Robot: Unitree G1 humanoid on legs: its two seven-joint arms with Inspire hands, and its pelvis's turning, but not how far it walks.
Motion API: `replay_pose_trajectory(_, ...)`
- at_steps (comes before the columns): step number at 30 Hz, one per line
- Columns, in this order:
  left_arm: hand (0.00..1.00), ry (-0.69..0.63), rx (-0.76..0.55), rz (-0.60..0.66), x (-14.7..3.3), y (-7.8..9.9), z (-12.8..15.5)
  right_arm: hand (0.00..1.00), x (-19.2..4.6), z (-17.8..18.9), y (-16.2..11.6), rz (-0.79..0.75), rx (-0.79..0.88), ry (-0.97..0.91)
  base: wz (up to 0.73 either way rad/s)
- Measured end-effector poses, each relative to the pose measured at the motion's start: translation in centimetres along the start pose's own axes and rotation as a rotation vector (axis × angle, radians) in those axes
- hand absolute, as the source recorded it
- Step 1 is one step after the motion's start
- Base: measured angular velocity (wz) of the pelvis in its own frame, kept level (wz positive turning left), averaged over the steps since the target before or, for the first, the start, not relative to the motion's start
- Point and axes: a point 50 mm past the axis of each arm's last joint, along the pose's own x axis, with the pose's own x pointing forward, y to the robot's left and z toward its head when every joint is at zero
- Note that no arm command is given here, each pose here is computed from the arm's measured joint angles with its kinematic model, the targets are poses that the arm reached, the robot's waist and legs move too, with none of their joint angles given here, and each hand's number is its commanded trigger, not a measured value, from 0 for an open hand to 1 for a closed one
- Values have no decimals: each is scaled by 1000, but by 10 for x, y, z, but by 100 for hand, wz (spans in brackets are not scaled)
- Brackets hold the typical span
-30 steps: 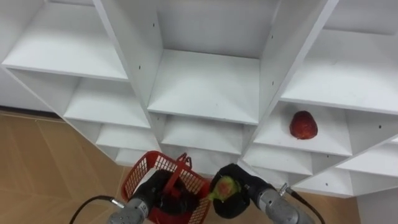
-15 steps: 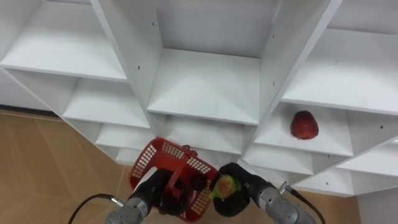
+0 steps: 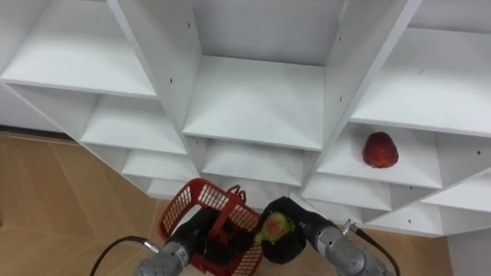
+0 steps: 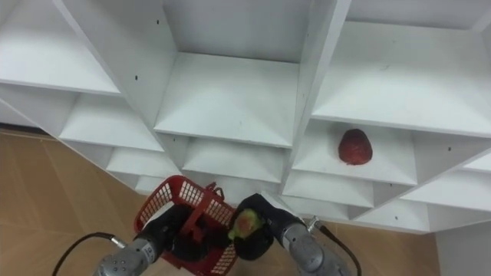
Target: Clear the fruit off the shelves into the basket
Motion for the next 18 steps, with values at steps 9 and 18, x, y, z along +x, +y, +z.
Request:
replay_pose_trajectory(9,100,-9,10,-5,1,-1,3,0,1,3,-1,-16,-8,-8,0)
replay_pose_trajectory(18,100,-21,22,-10,1,-2,5,0,2,3,-1,-10,-10,-8,0)
